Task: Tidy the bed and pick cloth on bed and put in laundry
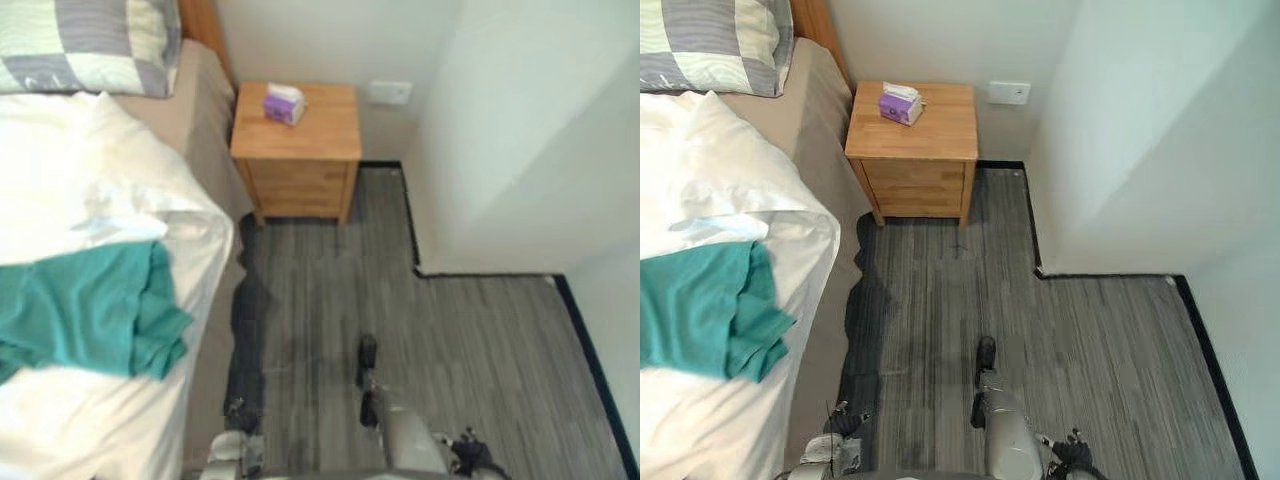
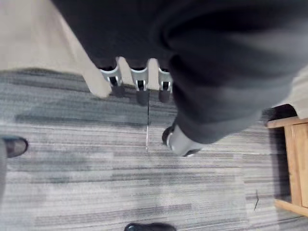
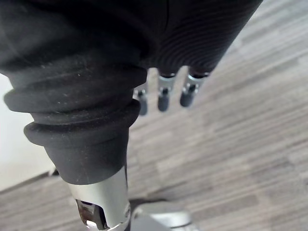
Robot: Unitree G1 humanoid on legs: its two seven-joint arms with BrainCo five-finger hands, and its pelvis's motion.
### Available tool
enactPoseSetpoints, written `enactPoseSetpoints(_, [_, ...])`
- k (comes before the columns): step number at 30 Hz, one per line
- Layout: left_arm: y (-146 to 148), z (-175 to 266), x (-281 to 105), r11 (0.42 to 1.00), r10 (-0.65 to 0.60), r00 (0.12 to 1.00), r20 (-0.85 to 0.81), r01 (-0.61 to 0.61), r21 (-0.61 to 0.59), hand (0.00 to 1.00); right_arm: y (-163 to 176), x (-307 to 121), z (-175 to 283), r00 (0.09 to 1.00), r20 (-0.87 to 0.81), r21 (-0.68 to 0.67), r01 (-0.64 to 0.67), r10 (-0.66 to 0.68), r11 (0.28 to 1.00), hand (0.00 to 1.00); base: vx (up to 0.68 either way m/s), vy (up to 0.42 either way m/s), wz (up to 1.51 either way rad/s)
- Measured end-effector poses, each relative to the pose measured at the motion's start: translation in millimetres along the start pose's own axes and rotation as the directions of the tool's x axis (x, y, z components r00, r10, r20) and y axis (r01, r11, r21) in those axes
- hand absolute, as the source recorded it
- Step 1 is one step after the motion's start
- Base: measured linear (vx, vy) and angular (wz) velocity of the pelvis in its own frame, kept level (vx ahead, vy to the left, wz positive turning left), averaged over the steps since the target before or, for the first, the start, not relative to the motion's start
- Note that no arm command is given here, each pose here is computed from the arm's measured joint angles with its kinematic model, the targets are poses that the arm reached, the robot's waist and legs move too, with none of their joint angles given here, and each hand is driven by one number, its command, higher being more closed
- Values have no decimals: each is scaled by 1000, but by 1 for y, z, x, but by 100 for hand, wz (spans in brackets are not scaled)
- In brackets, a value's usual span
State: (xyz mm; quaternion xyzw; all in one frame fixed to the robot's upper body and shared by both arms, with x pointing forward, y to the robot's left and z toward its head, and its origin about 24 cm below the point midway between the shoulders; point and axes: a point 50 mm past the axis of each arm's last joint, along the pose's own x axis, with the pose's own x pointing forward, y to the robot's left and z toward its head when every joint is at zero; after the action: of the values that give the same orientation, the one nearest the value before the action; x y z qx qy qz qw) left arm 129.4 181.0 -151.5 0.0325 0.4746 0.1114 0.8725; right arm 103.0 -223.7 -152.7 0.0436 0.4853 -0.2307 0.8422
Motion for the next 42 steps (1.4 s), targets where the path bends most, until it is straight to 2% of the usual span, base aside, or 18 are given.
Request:
enactPoseSetpoints(3, [1,-12,-3,999,16,999,-30,-17,-42,0,0,1,5,1000,17,-12,-7,7,1000,0,505,-309,36])
enactPoseSetpoints(4, [5,-18,-5,995,38,998,-44,-42,-86,0,-4,2,6,1000,25,-55,-9,10,998,0,390,-227,30])
enactPoseSetpoints(10, [5,0,-5,987,53,998,41,-46,-157,0,-3,3,9,999,29,-133,-19,23,991,0,478,-85,22])
enactPoseSetpoints(21, [8,-7,-5,996,33,999,16,-31,-79,0,9,0,6,998,30,-154,-58,64,986,0,481,32,155])
enactPoseSetpoints(23, [9,-10,-4,998,28,1000,-4,-28,-53,0,16,0,10,995,52,-161,-75,85,984,0,516,-203,168])
enactPoseSetpoints(28, [10,-13,-5,999,30,999,-14,-31,-42,0,8,0,10,996,56,-167,-56,66,984,0,289,-291,166])
enactPoseSetpoints(31, [18,-10,-4,999,43,999,6,-43,-3,0,5,-7,-21,998,-32,-150,-58,53,987,0,147,-501,221])
enactPoseSetpoints(32, [18,-11,-3,999,49,999,-6,-49,-23,0,1,-6,-24,998,-51,-118,-41,35,992,0,99,-495,194])
enactPoseSetpoints(35, [12,-21,-8,997,47,999,-26,-49,-68,0,-13,-3,-17,999,-38,-133,-9,4,991,0,11,-340,81])
enactPoseSetpoints(42, [18,-25,-8,986,79,996,-43,-84,-142,0,-12,-10,-40,994,-107,-82,4,-13,997,0,-83,-83,51])
